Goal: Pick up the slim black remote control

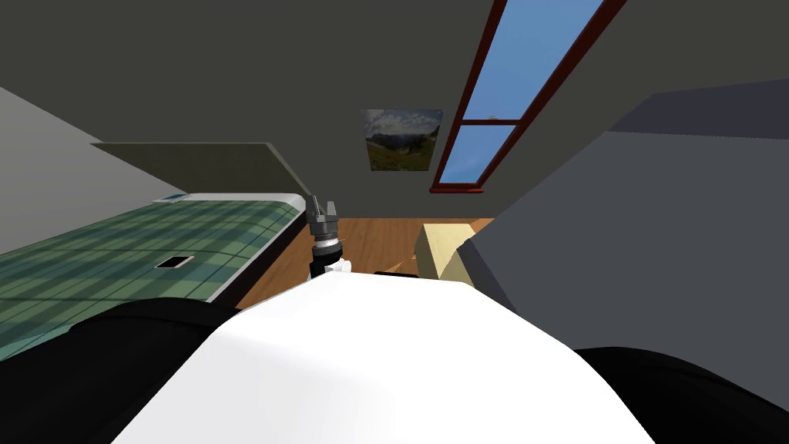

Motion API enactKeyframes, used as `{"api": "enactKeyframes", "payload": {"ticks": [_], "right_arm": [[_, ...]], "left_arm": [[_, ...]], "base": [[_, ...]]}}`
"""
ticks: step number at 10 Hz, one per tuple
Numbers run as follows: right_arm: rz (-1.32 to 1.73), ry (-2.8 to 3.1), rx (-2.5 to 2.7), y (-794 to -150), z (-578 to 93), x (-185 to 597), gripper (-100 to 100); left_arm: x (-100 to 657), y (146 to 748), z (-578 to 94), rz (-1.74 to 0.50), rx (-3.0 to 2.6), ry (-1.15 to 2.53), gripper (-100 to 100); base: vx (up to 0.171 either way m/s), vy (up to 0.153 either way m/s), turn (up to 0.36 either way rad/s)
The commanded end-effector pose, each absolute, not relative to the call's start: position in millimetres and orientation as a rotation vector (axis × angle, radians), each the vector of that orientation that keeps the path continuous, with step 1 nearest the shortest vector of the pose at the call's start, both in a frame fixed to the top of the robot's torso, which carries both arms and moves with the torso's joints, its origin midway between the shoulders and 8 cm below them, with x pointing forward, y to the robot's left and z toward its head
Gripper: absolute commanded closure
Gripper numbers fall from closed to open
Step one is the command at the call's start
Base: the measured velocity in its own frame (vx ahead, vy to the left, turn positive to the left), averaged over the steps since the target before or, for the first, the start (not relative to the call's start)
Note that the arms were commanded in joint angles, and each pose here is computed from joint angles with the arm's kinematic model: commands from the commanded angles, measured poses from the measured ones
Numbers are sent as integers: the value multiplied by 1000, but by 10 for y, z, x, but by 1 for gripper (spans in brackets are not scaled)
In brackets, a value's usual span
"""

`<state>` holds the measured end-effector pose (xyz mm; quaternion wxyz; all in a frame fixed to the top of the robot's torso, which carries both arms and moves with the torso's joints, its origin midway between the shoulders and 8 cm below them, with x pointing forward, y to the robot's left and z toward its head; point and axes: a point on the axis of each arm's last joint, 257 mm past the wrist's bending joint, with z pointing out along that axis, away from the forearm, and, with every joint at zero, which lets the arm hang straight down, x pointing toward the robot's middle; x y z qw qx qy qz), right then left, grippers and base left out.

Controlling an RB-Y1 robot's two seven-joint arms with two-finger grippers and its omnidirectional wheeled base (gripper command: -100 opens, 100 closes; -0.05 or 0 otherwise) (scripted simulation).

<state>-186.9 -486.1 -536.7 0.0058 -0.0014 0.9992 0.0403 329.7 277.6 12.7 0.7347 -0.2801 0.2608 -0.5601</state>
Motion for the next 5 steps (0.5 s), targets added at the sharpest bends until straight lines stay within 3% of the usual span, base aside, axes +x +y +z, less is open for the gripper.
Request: {"api": "enactKeyframes", "payload": {"ticks": [1, 4, 5], "right_arm": [[126, 3127, -14, -4960, -5247, -1866, 100], [122, 3129, -25, -5013, -5179, -1865, 100], [125, 3129, -25, -5015, -5170, -1866, 0]], "left_arm": [[3297, 2776, 127, -1231, -616, 573, 0], [3297, 2776, 127, -1231, -616, 573, 0], [3297, 2776, 127, -1231, -616, 573, 0]], "base": [[21, 24, -102], [20, 33, -48], [0, 0, 0]]}}
